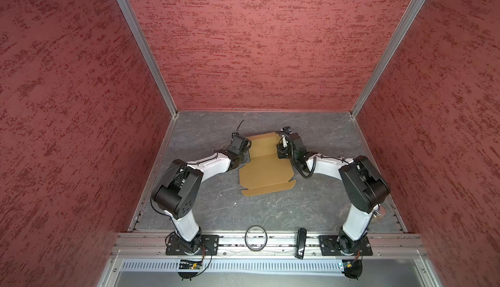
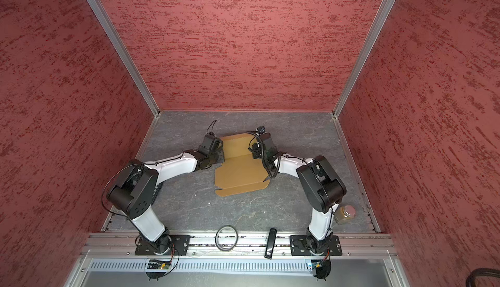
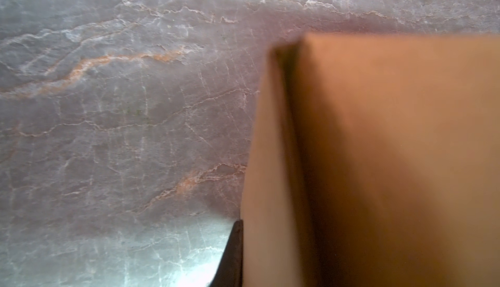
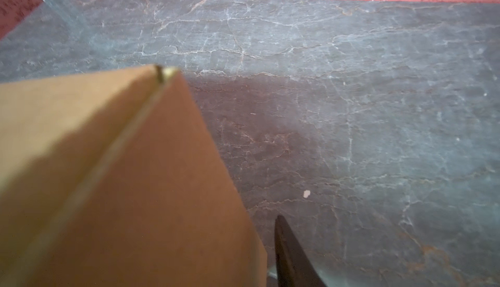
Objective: Fold the paper box
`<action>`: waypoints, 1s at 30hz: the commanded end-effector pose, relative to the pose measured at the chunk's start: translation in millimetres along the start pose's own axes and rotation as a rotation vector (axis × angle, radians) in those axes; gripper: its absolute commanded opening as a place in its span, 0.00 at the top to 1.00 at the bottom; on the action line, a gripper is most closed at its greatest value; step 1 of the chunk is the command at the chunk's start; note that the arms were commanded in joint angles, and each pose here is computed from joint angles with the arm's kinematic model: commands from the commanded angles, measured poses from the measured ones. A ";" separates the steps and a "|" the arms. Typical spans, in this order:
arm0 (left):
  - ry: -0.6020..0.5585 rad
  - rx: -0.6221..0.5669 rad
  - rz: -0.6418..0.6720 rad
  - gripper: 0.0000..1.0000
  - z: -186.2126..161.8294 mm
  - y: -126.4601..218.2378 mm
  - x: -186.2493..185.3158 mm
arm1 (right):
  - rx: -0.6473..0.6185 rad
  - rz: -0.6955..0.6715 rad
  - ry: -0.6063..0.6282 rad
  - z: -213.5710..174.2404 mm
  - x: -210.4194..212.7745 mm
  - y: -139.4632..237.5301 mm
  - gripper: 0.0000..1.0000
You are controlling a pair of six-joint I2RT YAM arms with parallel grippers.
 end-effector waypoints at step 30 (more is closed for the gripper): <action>0.040 0.028 0.019 0.90 -7.7 11.2 11.4 | -0.123 -0.136 -0.079 26.7 -25.0 9.5 1.00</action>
Point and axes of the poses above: each gripper's point midway between its finger pads, its own y axis back along the fingers, its own x axis along the line the jaws close on, z = x × y, the point moved 4 cm from there along y, back along the fingers, and after that the axes turned 1 degree about y, right-handed, at the moved point
